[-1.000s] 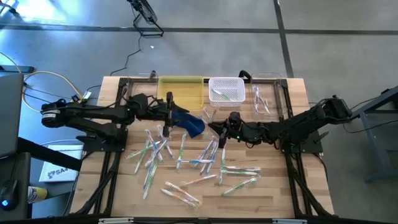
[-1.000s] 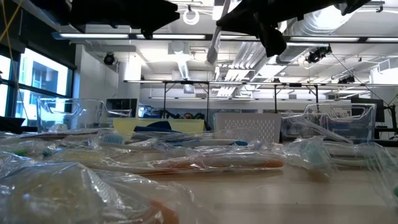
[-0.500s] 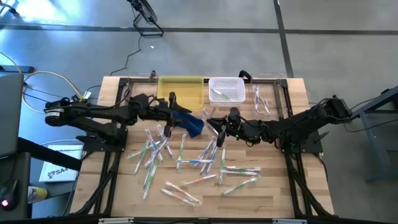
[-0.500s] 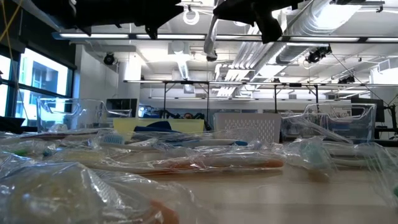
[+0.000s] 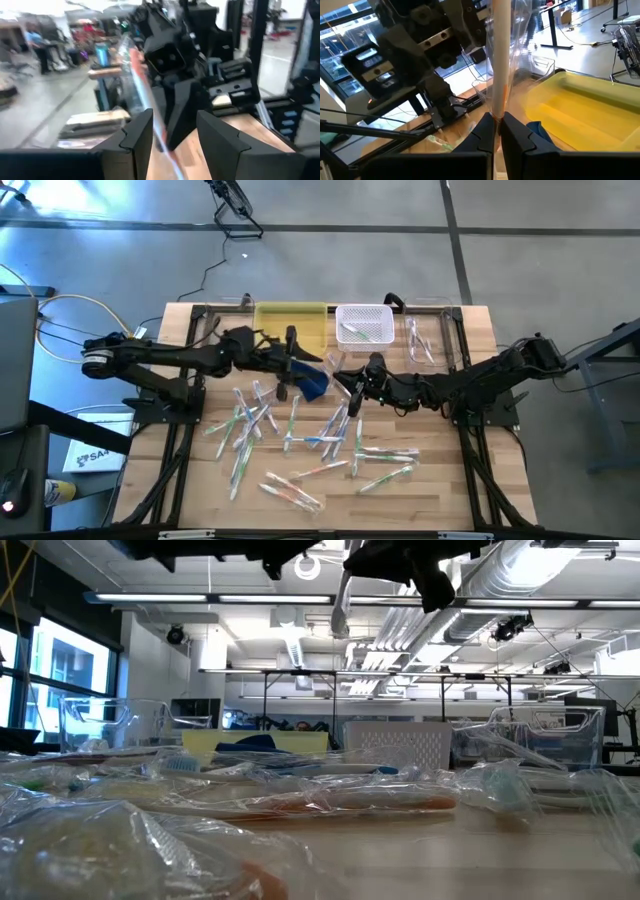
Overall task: Pick & Place Toothbrushes
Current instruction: Put the orange toothbrush into left transparent bin
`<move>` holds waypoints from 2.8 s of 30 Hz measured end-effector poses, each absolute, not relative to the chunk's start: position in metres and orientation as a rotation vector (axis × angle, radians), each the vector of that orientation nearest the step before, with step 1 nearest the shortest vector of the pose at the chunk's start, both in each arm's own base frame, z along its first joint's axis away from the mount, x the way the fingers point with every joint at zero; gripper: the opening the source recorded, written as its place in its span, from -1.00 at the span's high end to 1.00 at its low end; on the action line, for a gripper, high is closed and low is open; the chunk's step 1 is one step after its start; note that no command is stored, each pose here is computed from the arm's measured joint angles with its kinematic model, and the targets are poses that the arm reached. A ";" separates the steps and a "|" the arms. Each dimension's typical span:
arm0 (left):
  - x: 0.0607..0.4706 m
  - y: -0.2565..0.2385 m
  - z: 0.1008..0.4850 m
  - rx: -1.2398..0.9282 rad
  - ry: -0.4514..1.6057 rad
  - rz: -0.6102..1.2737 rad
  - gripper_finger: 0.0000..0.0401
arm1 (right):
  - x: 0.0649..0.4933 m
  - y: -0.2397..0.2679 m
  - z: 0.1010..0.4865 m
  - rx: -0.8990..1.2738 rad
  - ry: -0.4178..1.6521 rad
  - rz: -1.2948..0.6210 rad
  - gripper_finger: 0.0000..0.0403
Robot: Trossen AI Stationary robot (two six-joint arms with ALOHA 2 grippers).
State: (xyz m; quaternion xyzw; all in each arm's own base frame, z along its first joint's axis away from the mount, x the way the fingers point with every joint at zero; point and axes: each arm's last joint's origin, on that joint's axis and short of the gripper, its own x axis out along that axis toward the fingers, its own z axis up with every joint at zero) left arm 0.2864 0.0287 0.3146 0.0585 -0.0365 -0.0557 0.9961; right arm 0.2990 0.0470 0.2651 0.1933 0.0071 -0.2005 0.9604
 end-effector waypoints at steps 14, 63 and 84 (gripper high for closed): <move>0.311 0.031 0.316 0.070 -0.026 -0.152 0.26 | 0.298 0.048 0.259 0.362 0.077 -0.415 0.97; 0.339 0.028 0.312 0.005 -0.010 -0.219 0.41 | 0.295 0.063 0.261 0.248 0.081 -0.381 0.97; 0.339 0.029 0.312 0.005 -0.009 -0.195 0.89 | 0.295 0.063 0.261 0.246 0.085 -0.371 0.89</move>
